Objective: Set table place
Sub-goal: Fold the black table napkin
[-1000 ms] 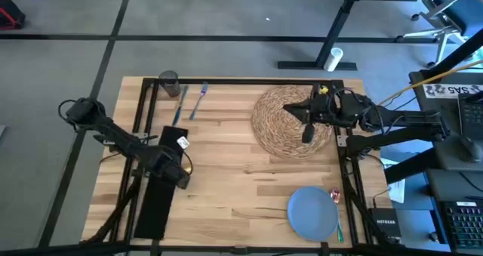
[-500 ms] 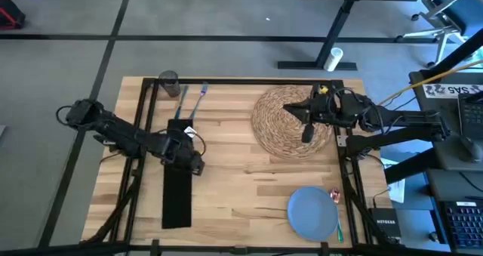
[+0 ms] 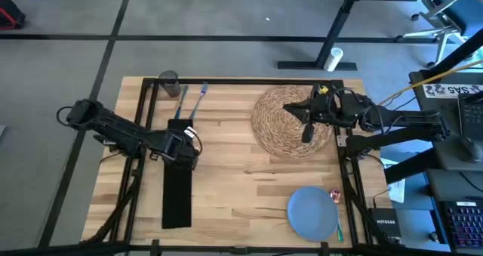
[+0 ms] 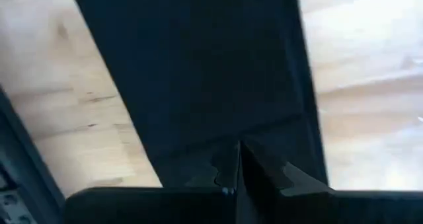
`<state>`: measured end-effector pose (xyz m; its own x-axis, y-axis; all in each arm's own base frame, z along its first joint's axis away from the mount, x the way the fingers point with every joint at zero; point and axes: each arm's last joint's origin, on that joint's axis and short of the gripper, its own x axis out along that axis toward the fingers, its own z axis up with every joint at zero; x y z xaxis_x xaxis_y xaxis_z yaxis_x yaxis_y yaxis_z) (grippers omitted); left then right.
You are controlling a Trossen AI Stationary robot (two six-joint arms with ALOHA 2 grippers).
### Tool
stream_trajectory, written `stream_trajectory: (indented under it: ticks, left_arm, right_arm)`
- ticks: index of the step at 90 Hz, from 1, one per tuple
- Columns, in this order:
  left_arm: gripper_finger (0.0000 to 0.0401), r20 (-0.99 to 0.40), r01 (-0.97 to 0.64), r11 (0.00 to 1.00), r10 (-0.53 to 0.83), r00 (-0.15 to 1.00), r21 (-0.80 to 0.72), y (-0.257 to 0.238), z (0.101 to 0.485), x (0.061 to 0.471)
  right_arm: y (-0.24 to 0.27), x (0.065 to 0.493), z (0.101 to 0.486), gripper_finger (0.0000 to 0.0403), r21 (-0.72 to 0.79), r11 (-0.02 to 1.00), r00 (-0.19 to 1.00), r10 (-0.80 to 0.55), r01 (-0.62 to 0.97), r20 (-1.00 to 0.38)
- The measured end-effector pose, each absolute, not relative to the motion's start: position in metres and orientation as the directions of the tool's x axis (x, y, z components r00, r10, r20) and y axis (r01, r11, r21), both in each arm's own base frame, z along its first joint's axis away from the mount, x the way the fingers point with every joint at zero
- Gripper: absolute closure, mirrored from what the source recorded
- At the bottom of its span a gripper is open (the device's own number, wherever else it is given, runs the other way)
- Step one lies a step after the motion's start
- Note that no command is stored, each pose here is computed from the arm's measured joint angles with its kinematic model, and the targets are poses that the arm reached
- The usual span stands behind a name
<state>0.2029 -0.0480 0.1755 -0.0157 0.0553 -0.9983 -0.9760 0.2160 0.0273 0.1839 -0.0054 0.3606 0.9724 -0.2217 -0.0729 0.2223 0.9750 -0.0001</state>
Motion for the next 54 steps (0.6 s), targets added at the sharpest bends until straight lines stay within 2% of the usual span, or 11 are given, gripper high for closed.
stream_trajectory:
  ticks: [13, 54]
  left_arm:
    - [0.0401, -0.998, -0.975, 0.217, 0.058, -0.034, 0.046, -0.049, 0.162, 0.212]
    - [0.0401, -0.987, -0.964, 0.21, -0.006, 0.163, -0.161, -0.052, 0.135, 0.253]
  right_arm:
    - [-0.005, 0.184, 0.361, 0.0402, 0.0, 0.975, 0.972, -0.222, 0.222, -0.073]
    - [-0.005, 0.184, 0.361, 0.0402, 0.0, 0.975, 0.973, -0.221, 0.222, -0.071]
